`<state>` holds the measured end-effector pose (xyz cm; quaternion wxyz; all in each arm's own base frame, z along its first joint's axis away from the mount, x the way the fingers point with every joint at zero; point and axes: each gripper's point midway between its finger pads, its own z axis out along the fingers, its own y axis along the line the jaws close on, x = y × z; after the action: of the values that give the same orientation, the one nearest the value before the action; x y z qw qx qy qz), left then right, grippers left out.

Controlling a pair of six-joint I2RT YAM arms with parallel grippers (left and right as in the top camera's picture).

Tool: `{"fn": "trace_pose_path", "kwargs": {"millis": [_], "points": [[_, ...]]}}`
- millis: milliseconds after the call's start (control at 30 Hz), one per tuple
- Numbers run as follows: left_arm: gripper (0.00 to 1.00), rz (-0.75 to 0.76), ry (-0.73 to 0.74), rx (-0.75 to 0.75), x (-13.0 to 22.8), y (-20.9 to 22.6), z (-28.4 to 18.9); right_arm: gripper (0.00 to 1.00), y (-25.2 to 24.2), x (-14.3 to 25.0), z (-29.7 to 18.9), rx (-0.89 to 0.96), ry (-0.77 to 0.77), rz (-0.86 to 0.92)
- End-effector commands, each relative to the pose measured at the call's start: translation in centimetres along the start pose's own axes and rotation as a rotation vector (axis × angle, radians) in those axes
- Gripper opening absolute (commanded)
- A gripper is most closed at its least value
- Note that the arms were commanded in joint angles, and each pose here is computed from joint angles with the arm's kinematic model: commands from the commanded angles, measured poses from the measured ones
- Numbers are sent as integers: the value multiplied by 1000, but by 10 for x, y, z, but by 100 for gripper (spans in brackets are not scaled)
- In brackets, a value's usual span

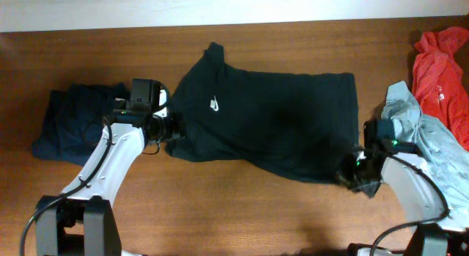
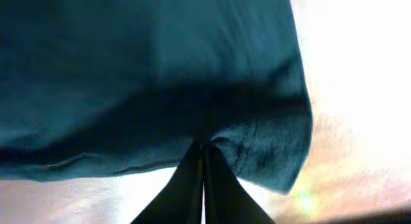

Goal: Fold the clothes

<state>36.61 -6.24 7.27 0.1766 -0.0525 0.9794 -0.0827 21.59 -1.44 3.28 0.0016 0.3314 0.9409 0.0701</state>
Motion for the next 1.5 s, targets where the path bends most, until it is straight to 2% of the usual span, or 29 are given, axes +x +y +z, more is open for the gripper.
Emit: {"fn": "trace_pose_path", "kwargs": {"millis": [0, 167, 567, 1300, 1400, 1467], "points": [[73, 22, -19, 19, -4, -4, -6, 4, 9, -24, -21, -8, -97, -64], [73, 22, -19, 19, -4, -4, -6, 4, 13, -48, -36, 12, -195, -102], [73, 22, -19, 19, -4, -4, -6, 4, 45, -104, -51, -97, -414, -122], [73, 22, -19, 19, -4, -4, -6, 5, 73, -155, -39, -170, -556, -156], [73, 22, -19, 19, -4, -4, -6, 11, 74, -155, -39, -175, -555, -158], [73, 22, -19, 19, -4, -4, -6, 24, 75, -155, -39, -178, -553, -159]]}}
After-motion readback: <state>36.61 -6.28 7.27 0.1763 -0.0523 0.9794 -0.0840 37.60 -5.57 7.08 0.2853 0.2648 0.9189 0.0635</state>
